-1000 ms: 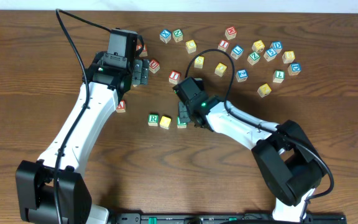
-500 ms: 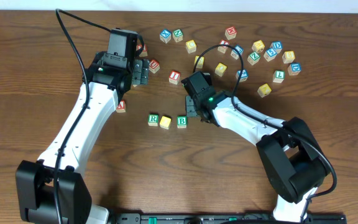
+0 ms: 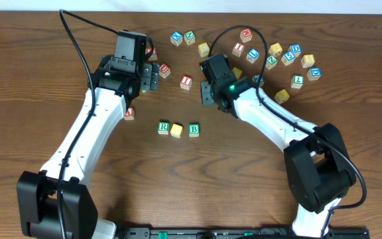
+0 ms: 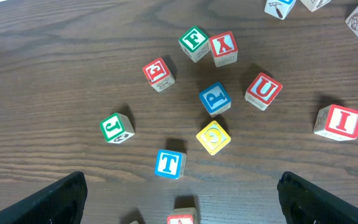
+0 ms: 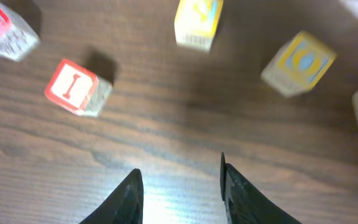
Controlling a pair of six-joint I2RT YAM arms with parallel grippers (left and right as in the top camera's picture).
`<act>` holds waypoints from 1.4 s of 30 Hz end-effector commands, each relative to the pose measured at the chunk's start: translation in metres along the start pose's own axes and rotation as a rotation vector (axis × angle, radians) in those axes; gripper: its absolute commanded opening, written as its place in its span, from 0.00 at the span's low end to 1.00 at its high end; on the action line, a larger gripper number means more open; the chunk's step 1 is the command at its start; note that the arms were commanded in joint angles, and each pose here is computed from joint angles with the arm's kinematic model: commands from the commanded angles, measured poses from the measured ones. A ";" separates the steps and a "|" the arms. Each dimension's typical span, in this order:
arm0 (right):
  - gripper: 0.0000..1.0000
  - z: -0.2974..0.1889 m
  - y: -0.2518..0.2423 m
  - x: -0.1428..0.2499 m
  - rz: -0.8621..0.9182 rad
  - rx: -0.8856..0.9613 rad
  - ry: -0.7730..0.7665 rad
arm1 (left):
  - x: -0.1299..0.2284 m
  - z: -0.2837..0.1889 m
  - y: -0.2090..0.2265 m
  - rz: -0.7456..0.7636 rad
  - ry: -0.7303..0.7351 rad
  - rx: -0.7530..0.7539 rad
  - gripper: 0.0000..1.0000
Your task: Spell out ROBOT
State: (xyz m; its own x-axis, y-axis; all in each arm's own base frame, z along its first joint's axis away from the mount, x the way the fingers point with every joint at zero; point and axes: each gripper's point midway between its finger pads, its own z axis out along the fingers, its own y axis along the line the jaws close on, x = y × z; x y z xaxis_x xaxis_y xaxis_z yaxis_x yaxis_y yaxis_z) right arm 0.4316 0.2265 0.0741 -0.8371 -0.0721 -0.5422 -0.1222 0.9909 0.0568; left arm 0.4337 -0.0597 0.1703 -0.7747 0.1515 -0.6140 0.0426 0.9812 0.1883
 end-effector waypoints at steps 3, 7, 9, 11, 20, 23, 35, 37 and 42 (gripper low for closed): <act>0.43 -0.009 -0.008 -0.027 -0.047 0.061 -0.063 | -0.012 -0.012 0.008 -0.009 -0.037 -0.015 0.96; 0.57 -0.010 -0.008 -0.028 -0.061 0.063 -0.064 | -0.012 -0.012 0.008 -0.009 -0.037 -0.015 0.96; 0.60 -0.009 -0.009 -0.028 -0.064 0.065 -0.064 | -0.012 -0.012 0.008 -0.009 -0.037 -0.015 0.96; 0.62 -0.009 -0.011 -0.029 -0.058 0.068 -0.066 | -0.012 -0.012 0.008 -0.009 -0.037 -0.015 0.96; 0.58 -0.006 -0.035 -0.037 -0.007 0.095 -0.070 | -0.012 -0.012 0.008 -0.009 -0.037 -0.015 0.96; 0.56 -0.006 -0.045 -0.040 0.048 0.108 -0.075 | -0.012 -0.012 0.008 -0.009 -0.037 -0.015 0.96; 0.57 -0.021 -0.056 -0.076 0.195 0.126 -0.163 | -0.011 -0.012 0.008 -0.009 -0.037 -0.015 0.96; 0.57 -0.026 -0.057 -0.083 0.228 0.135 -0.186 | -0.012 -0.012 0.008 -0.009 -0.037 -0.015 0.96; 0.57 -0.036 -0.064 -0.097 0.274 0.178 -0.234 | -0.012 -0.012 0.008 -0.009 -0.037 -0.015 0.96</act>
State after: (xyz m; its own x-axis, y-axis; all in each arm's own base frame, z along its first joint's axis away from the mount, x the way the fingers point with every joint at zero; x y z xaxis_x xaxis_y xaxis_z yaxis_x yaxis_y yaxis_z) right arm 0.4941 0.1734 0.1423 -0.7221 0.1509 -0.6751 0.1251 0.9883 0.0871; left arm 0.4337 -0.0597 0.1703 -0.7747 0.1515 -0.6140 0.0426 0.9812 0.1883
